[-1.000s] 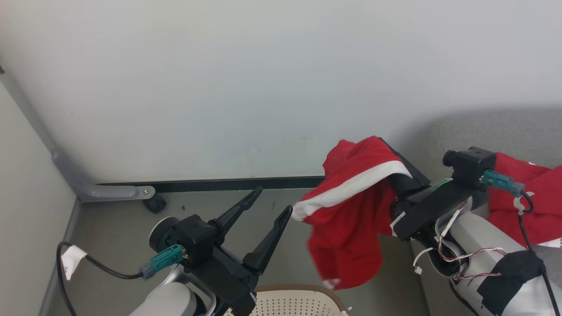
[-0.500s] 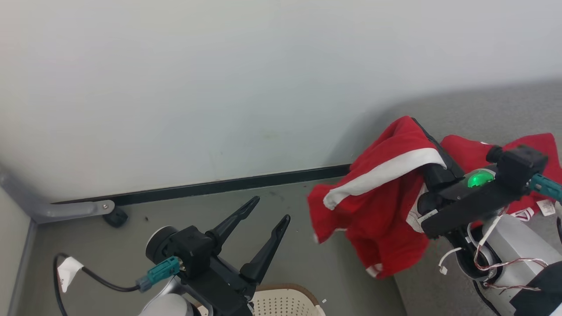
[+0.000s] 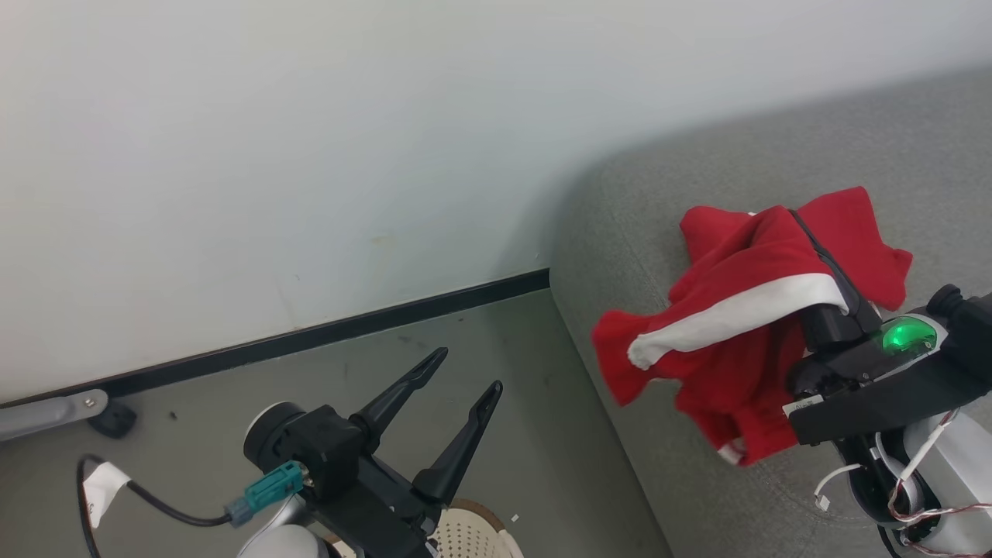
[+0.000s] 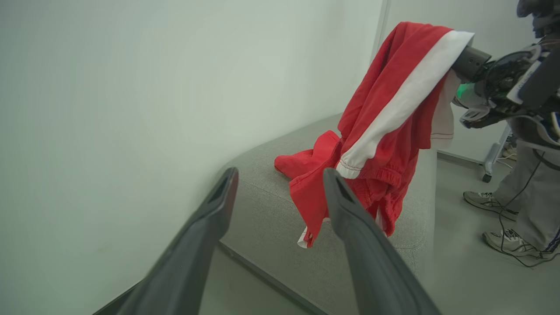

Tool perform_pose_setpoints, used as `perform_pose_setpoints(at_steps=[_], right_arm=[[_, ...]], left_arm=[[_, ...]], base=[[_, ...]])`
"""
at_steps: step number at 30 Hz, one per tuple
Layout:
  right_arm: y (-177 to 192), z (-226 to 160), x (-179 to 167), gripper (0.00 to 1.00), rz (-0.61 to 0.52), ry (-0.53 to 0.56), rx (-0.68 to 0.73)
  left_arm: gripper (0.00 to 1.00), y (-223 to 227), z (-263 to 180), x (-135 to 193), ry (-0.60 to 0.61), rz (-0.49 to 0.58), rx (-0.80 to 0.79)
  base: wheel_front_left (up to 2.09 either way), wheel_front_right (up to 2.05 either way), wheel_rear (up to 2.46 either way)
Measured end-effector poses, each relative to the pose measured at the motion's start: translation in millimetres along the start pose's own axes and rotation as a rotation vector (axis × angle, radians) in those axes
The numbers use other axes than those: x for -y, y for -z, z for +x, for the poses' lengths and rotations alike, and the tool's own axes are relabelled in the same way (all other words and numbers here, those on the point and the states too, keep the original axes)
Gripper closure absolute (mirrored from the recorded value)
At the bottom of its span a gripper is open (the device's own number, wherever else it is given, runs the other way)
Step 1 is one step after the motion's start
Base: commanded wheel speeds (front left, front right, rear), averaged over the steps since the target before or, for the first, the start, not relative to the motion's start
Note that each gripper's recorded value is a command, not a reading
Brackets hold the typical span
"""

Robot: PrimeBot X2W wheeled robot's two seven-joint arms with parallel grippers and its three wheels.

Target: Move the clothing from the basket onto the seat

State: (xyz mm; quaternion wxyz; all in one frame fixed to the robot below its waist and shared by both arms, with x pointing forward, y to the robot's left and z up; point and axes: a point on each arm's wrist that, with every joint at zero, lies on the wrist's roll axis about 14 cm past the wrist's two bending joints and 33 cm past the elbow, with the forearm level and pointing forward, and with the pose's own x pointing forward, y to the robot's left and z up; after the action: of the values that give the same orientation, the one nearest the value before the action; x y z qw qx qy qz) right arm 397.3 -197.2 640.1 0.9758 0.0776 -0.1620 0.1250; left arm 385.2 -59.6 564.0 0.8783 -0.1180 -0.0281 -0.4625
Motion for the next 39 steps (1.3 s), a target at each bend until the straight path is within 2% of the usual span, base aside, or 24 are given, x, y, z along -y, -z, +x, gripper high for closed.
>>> perform_pose_setpoints(at_steps=[13,19,32,39], right_arm=[[-37.6,-43.2,31.4,1.00,-0.110,0.138,0.073],[-49.8,-56.2,42.0,1.00,-0.112,0.195,0.103],[-59.5,-54.7,48.2,1.00,-0.123,0.221,0.139],[-68.9,-43.6,70.0,1.00,-0.106,0.254,0.171]], left_arm=[[0.00,14.8,25.9,31.2,0.137,-0.026,-0.023],[0.00,19.6,33.3,38.9,0.174,-0.044,-0.026],[0.00,28.5,37.6,38.1,0.188,-0.073,-0.036],[0.00,31.3,38.3,41.6,0.216,-0.081,-0.025]], base=[[0.00,0.00,0.00],[0.00,0.00,0.00],[0.00,0.00,0.00],[0.00,0.00,0.00]])
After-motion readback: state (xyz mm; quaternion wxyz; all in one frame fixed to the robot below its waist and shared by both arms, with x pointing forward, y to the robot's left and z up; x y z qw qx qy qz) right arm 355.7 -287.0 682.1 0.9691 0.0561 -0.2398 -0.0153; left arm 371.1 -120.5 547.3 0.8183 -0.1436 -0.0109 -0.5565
